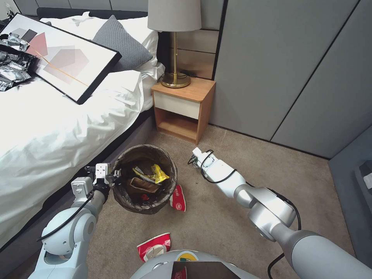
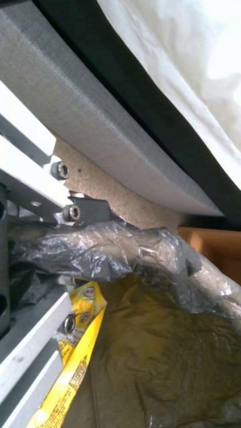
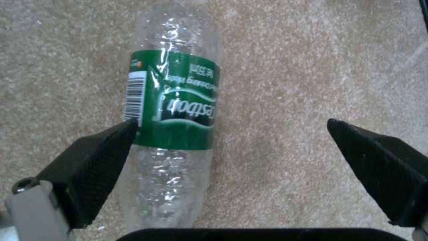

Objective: Pick up the trash bin, then pick up the garbage from the floor and place it into the trash bin.

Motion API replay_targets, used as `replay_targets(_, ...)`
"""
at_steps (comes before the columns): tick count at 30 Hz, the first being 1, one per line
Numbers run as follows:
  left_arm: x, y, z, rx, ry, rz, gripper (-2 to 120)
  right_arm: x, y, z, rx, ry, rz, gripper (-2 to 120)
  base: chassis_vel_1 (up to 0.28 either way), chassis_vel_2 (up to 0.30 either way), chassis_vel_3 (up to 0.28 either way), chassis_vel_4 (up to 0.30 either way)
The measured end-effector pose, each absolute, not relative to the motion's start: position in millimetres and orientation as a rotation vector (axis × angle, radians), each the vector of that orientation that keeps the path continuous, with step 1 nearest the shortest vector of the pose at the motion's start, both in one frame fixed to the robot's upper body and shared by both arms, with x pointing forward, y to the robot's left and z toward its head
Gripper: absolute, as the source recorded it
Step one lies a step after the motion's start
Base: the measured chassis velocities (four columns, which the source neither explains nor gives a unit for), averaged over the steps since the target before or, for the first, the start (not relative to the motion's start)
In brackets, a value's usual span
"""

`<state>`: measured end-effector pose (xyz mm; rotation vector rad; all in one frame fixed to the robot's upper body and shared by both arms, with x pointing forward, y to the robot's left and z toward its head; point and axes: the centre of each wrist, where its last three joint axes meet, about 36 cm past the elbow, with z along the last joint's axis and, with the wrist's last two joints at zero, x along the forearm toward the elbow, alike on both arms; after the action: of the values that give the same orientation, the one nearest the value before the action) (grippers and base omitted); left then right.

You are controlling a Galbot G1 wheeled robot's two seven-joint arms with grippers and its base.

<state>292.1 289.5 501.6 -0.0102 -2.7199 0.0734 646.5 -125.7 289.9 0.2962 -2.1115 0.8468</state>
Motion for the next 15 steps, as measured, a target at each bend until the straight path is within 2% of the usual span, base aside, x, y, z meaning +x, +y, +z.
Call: replay_targets(15,292,289,501,-0.013,-2.719,0.074,0,637,-113,283,0.325,-2.120,0.836,100,0.000,0.000,0.000,0.000)
